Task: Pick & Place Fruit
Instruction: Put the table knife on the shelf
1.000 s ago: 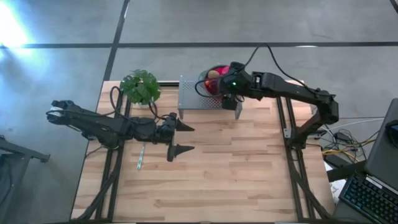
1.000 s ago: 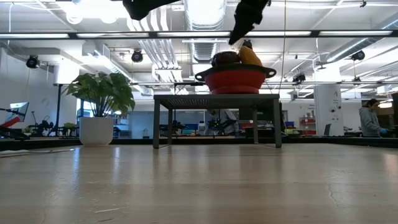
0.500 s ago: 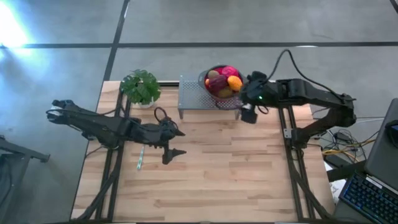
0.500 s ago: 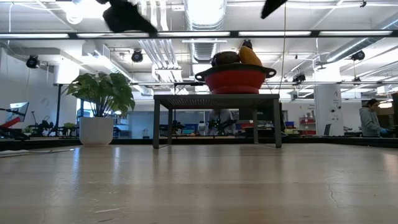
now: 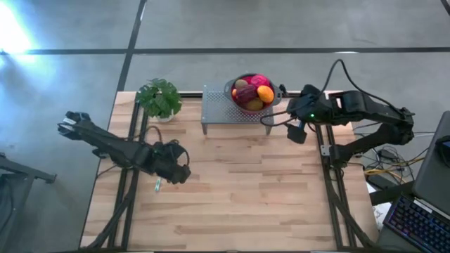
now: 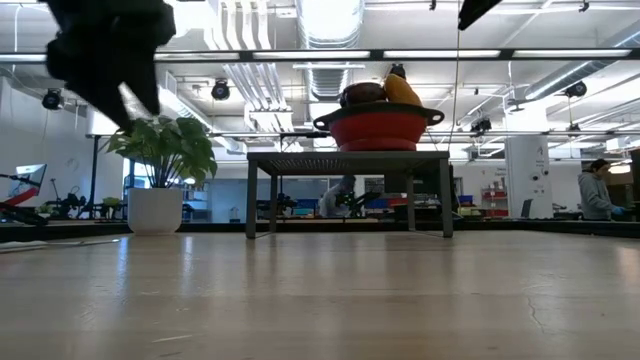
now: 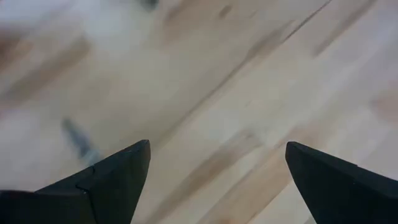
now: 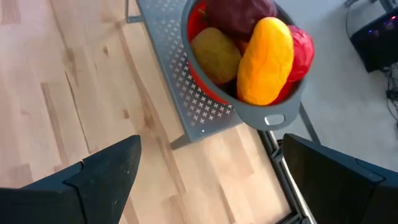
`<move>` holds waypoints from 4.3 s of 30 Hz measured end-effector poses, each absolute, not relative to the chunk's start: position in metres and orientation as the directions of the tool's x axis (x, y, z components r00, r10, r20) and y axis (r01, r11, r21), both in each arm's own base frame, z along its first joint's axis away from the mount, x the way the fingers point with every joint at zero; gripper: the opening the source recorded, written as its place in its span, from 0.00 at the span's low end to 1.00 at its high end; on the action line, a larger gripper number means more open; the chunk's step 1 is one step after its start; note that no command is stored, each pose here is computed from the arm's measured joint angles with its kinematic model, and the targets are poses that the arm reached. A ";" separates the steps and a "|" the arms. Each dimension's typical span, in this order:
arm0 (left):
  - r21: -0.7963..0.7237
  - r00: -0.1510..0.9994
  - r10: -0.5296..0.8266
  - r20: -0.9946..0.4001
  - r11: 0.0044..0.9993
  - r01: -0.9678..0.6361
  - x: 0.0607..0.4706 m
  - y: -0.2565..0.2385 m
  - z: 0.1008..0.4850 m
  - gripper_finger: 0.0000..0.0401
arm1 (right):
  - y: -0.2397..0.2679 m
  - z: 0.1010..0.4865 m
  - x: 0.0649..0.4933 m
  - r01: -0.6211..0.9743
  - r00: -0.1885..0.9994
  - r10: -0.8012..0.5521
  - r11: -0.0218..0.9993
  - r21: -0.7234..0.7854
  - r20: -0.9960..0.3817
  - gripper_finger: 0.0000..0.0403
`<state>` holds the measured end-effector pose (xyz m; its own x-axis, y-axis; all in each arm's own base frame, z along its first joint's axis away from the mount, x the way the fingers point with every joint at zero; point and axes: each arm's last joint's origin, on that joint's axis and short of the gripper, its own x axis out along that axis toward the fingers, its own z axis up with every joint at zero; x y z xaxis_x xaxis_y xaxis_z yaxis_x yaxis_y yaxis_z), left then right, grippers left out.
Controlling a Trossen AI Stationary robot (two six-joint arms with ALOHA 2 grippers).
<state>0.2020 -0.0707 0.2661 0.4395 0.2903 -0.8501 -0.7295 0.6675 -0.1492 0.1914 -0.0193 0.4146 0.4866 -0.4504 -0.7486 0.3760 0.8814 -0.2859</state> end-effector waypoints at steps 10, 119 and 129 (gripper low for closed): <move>0.062 0.044 0.182 -0.982 0.533 -0.844 0.202 -0.084 0.228 0.94 | -0.019 0.410 0.189 0.381 0.480 -0.451 0.880 -0.284 -0.753 0.95; -0.510 0.615 0.285 -0.735 0.364 -0.779 0.280 0.088 0.364 0.11 | -0.021 0.377 0.197 0.336 0.387 -0.494 0.862 -0.380 -0.778 0.95; -0.357 0.416 0.243 -0.876 0.252 -0.900 0.308 0.132 0.338 0.11 | -0.021 0.376 0.197 0.335 0.384 -0.494 0.862 -0.381 -0.780 0.95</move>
<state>0.3080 0.1324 0.3378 0.4156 0.2432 -0.8764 -0.8996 0.2522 -0.3566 0.1973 -0.0213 0.3760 0.3837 -0.4941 -0.7801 0.3350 0.8617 -0.3810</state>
